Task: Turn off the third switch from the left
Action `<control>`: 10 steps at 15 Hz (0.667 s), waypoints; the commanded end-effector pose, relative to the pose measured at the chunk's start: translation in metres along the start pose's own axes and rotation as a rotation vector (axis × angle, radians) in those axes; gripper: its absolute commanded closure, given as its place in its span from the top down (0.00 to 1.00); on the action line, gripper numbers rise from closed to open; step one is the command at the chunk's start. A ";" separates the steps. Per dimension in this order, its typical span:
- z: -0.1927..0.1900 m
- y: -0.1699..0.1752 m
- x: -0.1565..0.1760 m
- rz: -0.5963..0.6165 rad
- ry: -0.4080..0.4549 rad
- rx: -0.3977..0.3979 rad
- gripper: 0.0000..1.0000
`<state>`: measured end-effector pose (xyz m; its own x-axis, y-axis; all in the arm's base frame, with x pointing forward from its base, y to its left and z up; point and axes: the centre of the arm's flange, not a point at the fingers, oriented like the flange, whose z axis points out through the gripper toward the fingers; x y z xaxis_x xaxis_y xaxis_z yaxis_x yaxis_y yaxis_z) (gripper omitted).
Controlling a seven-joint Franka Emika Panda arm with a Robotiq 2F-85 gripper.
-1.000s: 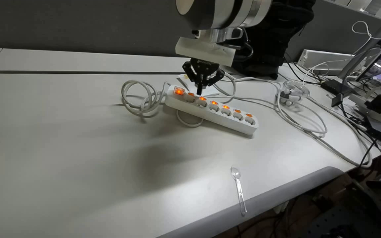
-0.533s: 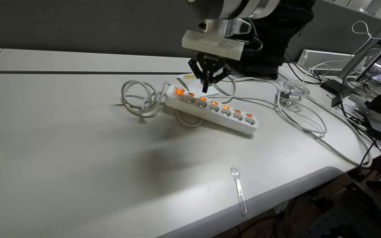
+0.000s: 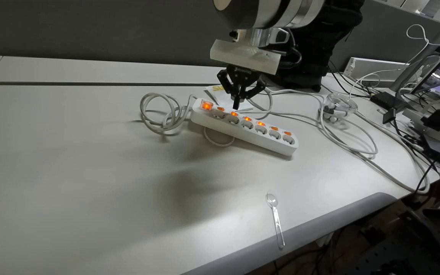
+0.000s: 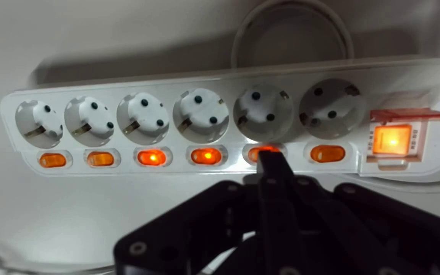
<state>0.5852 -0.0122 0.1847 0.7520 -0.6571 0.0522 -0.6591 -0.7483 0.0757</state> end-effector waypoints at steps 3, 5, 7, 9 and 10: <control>0.006 -0.002 0.008 0.022 0.039 0.038 0.00; 0.009 -0.002 0.008 0.025 0.038 0.040 0.00; 0.011 -0.001 0.007 0.027 0.031 0.038 0.00; 0.013 -0.001 0.007 0.031 0.024 0.036 0.00; 0.014 -0.001 0.007 0.036 0.021 0.036 0.00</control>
<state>0.5874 -0.0157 0.1706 0.7409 -0.6670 0.0784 -0.6711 -0.7397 0.0487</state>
